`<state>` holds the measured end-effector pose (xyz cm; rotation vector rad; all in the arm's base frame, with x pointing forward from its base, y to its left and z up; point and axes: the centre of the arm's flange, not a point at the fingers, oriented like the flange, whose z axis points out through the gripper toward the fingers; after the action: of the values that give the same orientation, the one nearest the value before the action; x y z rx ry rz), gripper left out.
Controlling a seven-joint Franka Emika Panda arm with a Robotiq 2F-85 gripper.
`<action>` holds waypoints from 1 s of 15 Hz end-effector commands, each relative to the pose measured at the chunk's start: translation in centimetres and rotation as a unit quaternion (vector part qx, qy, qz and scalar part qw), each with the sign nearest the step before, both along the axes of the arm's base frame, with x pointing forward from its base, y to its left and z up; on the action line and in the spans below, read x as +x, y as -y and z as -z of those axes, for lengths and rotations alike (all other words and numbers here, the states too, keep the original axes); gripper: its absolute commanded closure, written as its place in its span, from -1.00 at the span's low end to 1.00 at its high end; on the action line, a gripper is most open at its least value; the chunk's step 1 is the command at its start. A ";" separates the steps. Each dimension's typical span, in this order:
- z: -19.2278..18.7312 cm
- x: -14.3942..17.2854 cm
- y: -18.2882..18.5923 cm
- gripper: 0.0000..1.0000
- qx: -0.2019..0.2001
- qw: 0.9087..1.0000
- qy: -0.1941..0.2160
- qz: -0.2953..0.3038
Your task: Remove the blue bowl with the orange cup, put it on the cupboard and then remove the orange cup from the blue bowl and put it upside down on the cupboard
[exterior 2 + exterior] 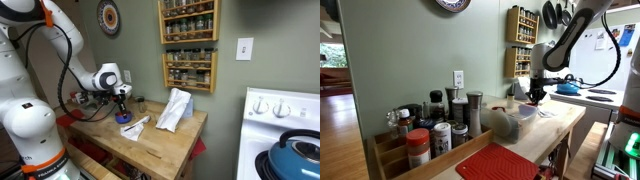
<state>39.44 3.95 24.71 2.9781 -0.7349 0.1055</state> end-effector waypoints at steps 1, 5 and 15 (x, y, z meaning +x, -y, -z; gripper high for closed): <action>0.9 0.5 -0.1 0.31 -0.012 0.999 0.029 0.038; -2.7 1.2 -1.2 -0.22 -0.007 0.998 0.051 0.042; -0.7 1.8 -4.6 -0.35 0.027 0.999 0.033 0.011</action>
<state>41.11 8.64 26.37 3.0213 -0.8002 0.2141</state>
